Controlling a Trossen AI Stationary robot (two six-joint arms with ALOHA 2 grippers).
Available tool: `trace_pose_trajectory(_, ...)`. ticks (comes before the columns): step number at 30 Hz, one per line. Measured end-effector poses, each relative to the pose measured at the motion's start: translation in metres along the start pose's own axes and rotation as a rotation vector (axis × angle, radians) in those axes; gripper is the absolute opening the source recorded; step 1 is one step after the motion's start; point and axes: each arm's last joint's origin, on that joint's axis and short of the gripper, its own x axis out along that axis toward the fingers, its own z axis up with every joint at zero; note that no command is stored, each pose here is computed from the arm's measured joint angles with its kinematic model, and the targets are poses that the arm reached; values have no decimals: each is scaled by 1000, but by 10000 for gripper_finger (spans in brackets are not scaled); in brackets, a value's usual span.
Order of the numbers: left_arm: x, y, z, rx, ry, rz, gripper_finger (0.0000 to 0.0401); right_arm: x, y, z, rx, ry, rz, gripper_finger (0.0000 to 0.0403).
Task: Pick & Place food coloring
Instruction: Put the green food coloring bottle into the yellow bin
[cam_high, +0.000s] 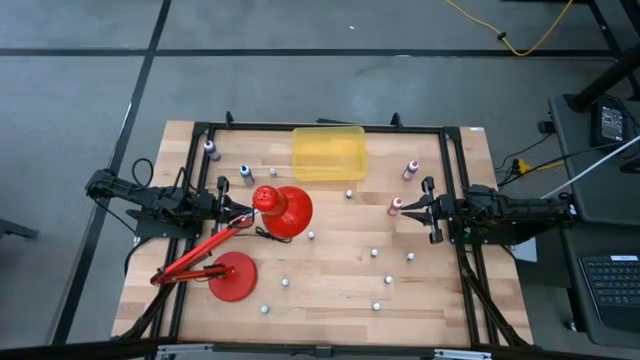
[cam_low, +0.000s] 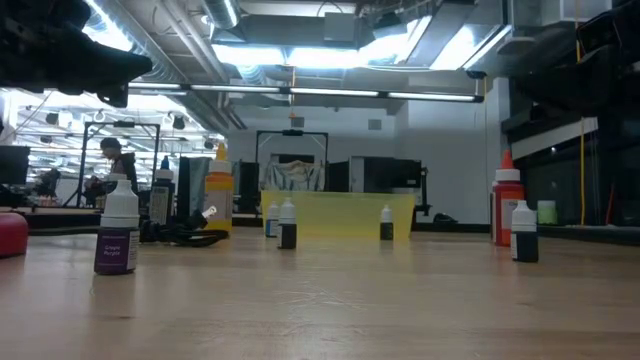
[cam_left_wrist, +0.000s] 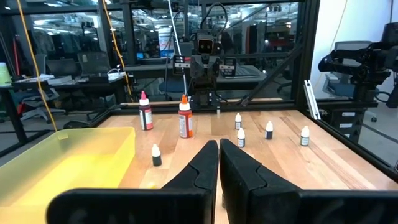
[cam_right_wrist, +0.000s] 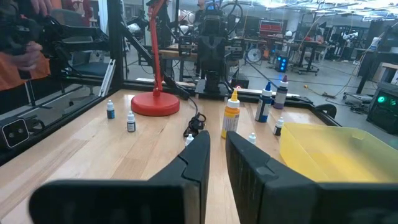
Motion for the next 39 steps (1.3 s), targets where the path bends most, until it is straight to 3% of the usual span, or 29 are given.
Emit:
trace_pose_trajectory(12,0,0,2,-64,-15,4,16,0,0,0,0,0,0,56)
trace_pose_trajectory(19,-2,3,15,-84,-59,62,52,0,0,0,0,0,0,56)
trace_pose_trajectory(39,12,13,102,43,115,517,211,0,0,0,0,0,0,56)
